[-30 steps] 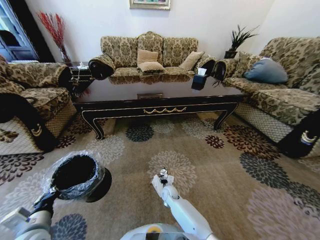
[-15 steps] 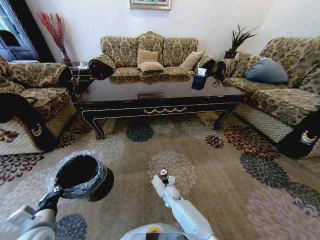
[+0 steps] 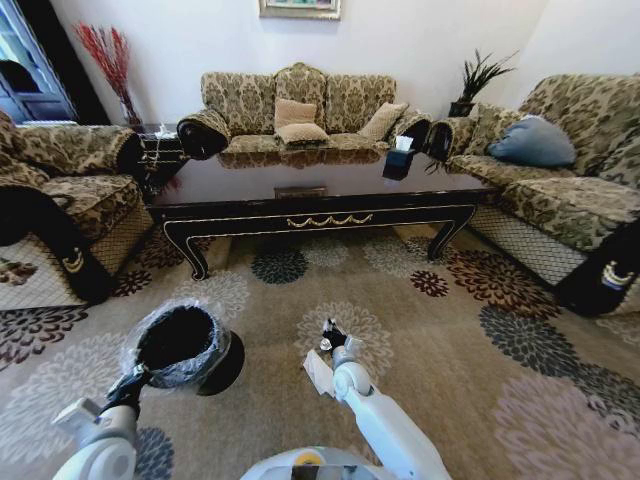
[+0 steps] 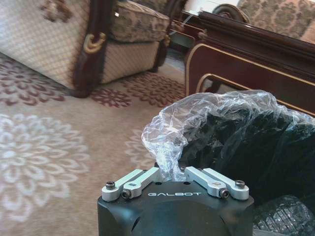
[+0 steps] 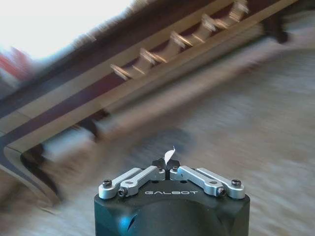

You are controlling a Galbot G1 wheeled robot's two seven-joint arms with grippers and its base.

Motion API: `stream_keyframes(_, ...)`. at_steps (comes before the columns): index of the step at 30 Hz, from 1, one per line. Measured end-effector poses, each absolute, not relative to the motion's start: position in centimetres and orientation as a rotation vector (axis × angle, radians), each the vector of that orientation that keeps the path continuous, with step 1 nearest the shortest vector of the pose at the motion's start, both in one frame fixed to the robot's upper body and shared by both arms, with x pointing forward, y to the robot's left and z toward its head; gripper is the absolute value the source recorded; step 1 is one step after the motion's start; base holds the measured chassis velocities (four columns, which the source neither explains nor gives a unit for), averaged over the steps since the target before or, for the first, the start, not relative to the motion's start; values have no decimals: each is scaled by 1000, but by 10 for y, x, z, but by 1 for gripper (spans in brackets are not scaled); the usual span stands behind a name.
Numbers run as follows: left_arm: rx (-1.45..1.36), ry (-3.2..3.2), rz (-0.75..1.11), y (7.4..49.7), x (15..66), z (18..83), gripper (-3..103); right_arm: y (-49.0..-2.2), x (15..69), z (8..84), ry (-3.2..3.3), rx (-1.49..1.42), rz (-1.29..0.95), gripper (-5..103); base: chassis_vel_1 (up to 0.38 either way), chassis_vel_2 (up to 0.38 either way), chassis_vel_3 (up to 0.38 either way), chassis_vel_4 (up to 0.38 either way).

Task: Move to the front of the table and pick up the trash from the floor, then place it into the trash bin.

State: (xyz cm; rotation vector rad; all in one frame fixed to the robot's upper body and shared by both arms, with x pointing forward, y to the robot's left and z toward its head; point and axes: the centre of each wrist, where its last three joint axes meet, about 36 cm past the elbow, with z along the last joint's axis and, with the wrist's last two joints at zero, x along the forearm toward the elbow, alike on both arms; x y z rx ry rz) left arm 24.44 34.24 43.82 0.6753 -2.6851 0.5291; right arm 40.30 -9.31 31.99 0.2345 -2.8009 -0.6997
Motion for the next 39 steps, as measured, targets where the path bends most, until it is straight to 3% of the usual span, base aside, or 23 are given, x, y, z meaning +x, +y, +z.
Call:
stream_keyframes(6, 591, -2669, 551, 326, 274, 415, 3, -62, 387, 352, -2939, 612, -820, 0, 0, 0, 0, 0)
stream_keyframes(15, 523, -2614, 610, 304, 315, 383, 3, -57, 380, 323, -3131, 1119, -693, 0, 0, 0, 0, 0)
stream_keyframes(25, 453, -2593, 715, 274, 329, 378, 3, -38, 371, 306, -3109, 1334, -568, 0, 0, 0, 0, 0)
stream_keyframes(35, 414, -2596, 775, 257, 330, 382, 3, -31, 377, 292, -3119, 1368, -483, -3, 0, 0, 0, 0)
stream_keyframes(39, 415, -2594, 775, 257, 328, 382, 3, -31, 377, 291, -3125, 1362, -467, 8, 0, 0, 0, 0)
